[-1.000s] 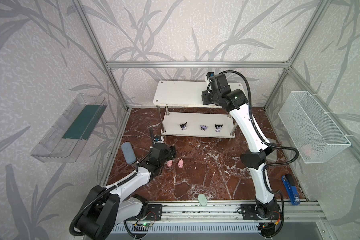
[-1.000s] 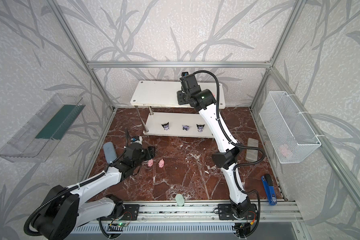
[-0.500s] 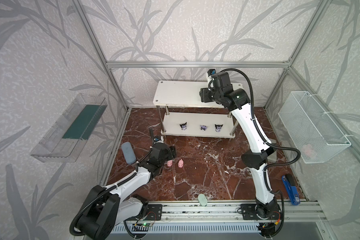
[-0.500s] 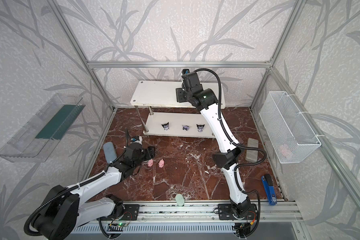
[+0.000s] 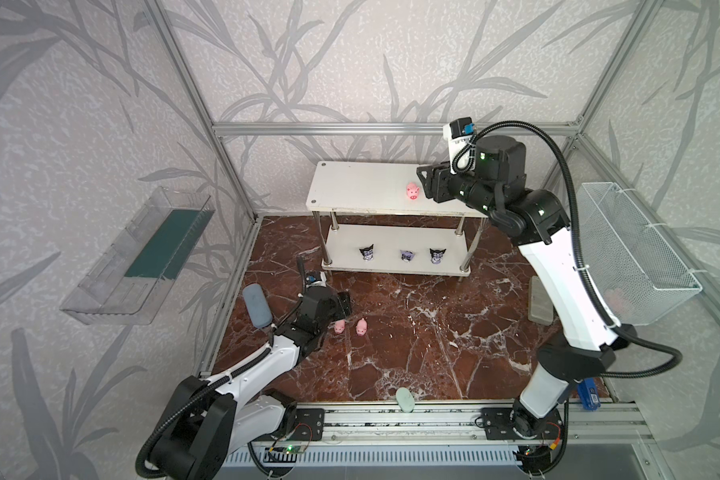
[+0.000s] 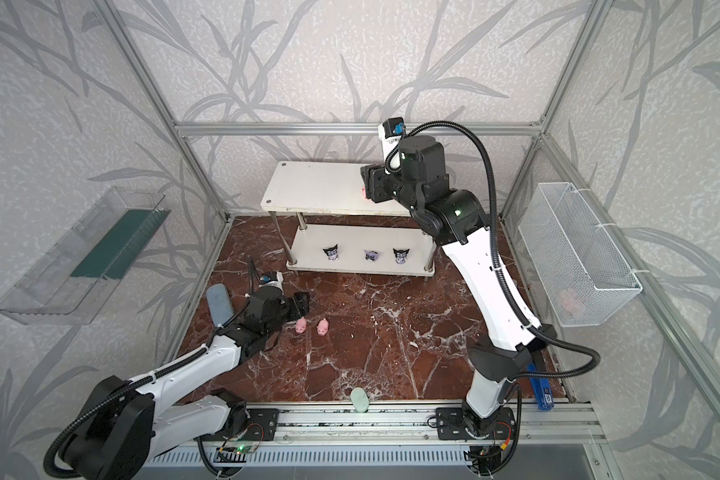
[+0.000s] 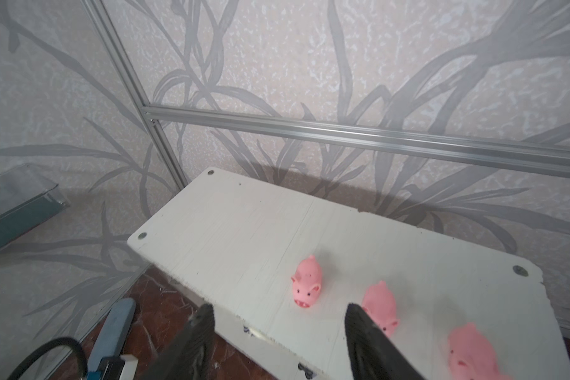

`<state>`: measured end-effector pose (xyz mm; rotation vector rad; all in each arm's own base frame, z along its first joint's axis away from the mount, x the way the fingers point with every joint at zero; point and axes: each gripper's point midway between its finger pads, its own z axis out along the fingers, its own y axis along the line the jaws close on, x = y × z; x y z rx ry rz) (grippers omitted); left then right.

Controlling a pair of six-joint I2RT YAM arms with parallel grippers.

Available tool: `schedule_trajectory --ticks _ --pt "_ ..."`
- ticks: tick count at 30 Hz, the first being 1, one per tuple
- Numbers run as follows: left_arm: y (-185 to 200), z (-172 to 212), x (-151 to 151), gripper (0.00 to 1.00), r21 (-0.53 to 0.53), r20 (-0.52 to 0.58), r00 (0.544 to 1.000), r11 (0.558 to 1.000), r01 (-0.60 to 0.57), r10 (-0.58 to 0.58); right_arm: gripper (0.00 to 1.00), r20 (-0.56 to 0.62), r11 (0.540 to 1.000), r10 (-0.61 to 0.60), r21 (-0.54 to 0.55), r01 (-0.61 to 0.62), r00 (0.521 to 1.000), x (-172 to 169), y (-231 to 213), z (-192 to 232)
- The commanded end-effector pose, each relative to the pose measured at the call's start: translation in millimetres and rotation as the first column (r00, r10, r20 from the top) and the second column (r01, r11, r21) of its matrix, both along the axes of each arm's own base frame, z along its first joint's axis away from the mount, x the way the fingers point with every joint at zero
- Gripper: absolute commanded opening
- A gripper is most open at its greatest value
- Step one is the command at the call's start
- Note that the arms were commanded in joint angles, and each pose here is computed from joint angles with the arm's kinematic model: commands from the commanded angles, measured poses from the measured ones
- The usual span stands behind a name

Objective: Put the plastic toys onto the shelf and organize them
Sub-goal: 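Withdraw the right gripper from the shelf toward the last two pink pigs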

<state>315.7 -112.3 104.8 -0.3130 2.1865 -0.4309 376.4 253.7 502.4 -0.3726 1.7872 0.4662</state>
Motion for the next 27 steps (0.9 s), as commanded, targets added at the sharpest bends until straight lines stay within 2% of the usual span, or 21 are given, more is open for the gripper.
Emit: schedule_trajectory --ticks 1,7,13,18,21,27 --pt "4 6 -3 0.76 -0.012 0.009 1.0 1.0 -0.014 0.014 0.64 0.111 0.996 0.073 0.043 -0.078 0.991 -37 0 8" --pt "5 15 -9 0.76 -0.015 0.015 1.0 1.0 -0.007 0.008 0.62 0.062 0.992 0.117 0.039 -0.12 0.991 -103 -26 -77" --pt "6 6 -21 0.76 -0.01 -0.027 1.0 1.0 0.012 -0.012 0.61 -0.134 0.987 0.128 0.116 -0.113 0.983 -142 -44 -183" --pt "7 -12 -32 0.76 0.011 -0.102 0.994 0.999 0.031 -0.03 0.6 -0.249 0.987 0.119 0.136 -0.087 0.961 -153 -43 -247" --pt "1 -14 -35 0.75 0.005 -0.118 0.991 0.998 0.07 -0.069 0.6 -0.299 0.982 0.134 0.166 -0.087 0.945 -152 -36 -272" --pt "-1 -29 -44 0.74 0.044 -0.217 0.973 0.995 0.094 -0.083 0.6 -0.371 0.969 0.204 0.211 -0.132 0.906 -151 -12 -308"
